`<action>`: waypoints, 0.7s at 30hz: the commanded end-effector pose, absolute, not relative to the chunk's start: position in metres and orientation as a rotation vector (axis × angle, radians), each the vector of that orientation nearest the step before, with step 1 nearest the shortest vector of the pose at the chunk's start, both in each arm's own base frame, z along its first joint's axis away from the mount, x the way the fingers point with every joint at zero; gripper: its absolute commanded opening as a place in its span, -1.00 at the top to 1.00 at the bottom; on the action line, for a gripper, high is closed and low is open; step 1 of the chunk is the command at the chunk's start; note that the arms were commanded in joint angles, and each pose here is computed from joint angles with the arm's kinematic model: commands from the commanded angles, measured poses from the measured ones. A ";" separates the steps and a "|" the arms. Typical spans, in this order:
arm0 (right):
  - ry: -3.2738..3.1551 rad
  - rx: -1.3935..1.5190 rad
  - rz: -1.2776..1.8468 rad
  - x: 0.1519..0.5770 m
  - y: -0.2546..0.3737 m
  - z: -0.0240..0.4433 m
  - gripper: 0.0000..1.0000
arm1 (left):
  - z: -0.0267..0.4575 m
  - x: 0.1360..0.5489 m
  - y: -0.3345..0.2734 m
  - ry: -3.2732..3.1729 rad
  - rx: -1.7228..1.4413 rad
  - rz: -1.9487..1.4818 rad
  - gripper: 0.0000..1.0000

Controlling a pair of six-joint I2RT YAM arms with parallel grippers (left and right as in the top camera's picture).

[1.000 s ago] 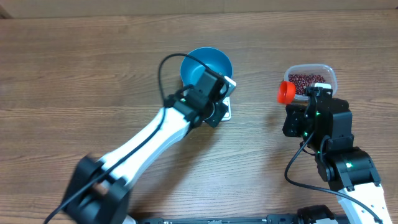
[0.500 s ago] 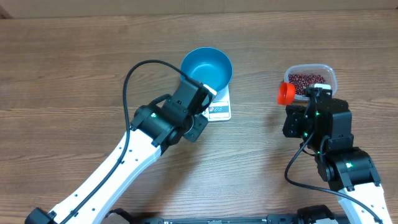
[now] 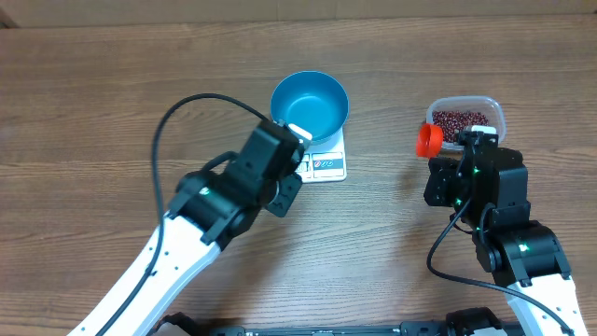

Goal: Scoop item into bowl and weigh 150g on scale
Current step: 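Lift the left gripper back from the scale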

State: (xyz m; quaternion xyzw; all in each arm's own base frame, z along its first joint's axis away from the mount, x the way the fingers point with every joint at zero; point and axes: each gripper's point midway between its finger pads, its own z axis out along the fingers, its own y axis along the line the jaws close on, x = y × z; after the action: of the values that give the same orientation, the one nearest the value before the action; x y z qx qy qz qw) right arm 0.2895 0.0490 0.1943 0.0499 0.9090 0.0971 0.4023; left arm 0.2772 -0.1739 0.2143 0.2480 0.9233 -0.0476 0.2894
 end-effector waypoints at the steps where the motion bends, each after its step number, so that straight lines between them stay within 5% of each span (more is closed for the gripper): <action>1: 2.248 0.128 0.241 0.295 0.047 0.212 0.93 | 0.227 0.283 -0.164 2.434 0.624 -0.179 0.91; 6: 2.245 0.128 0.242 0.295 0.047 0.212 0.93 | 0.229 0.290 -0.164 2.397 0.701 -0.343 0.74; 11: 2.245 0.128 0.242 0.295 0.047 0.212 0.93 | 0.229 0.295 -0.161 2.390 0.696 -0.348 0.19; 13: 2.245 0.128 0.242 0.295 0.047 0.212 0.93 | 0.229 0.295 -0.161 2.390 0.704 -0.346 -0.18; 15: 2.244 0.128 0.242 0.295 0.047 0.212 0.93 | 0.229 0.294 -0.161 2.392 0.705 -0.346 -0.99; 21: 2.244 0.128 0.242 0.295 0.047 0.212 0.93 | 0.225 0.290 -0.159 2.414 0.710 -0.345 -0.99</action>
State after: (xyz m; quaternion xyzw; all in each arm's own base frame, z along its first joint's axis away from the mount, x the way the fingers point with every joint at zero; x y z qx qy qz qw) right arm 0.2906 0.0492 0.1956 0.0498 0.9075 0.0978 0.4055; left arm 0.2931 -0.1582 0.2274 0.2569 0.9098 -0.1236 0.3017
